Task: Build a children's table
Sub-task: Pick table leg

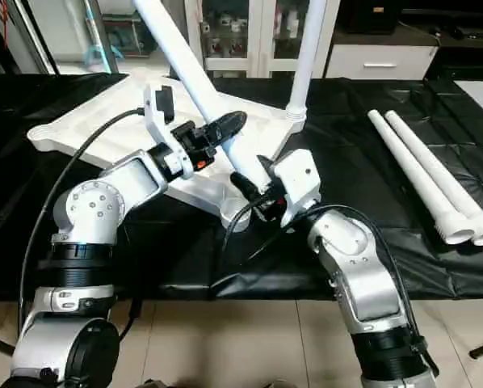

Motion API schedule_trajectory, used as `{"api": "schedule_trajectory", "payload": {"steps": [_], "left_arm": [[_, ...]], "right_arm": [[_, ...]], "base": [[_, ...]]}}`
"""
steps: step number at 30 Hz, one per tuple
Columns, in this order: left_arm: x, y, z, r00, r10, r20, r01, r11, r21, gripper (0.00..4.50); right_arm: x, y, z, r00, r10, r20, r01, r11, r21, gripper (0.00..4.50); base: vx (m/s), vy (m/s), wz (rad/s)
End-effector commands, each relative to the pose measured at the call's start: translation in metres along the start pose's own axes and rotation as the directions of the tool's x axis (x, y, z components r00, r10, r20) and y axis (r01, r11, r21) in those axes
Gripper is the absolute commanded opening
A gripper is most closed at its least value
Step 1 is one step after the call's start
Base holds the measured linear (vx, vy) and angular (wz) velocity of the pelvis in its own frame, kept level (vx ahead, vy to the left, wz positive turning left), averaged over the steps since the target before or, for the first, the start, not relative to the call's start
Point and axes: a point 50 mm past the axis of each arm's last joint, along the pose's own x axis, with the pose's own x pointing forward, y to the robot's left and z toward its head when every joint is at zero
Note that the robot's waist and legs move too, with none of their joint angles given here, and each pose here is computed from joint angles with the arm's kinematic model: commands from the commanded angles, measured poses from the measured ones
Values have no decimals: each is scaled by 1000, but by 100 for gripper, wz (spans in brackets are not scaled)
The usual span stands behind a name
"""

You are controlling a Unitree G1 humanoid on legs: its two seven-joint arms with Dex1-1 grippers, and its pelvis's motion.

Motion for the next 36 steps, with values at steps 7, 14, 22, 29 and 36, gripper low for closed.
{"api": "schedule_trajectory", "payload": {"steps": [7,14,22,29,36], "left_arm": [[-8,17,23,989,132,69,-141,977,163,187],[-9,24,40,985,142,94,-159,965,209,187],[-14,25,54,988,107,110,-133,957,259,187],[-16,22,57,993,78,88,-100,954,282,187],[-14,21,54,996,61,69,-78,956,282,187]], "right_arm": [[-6,0,12,993,112,38,-112,994,4,310],[-24,-7,15,977,210,-31,-206,974,98,367],[-59,-56,-26,916,17,-400,-3,999,36,435],[-75,-67,-22,962,69,-266,7,961,275,450],[-69,-70,-8,983,72,-168,-14,947,321,450]], "base": [[0,0,0],[0,0,0],[0,0,0],[0,0,0],[0,0,0]]}}
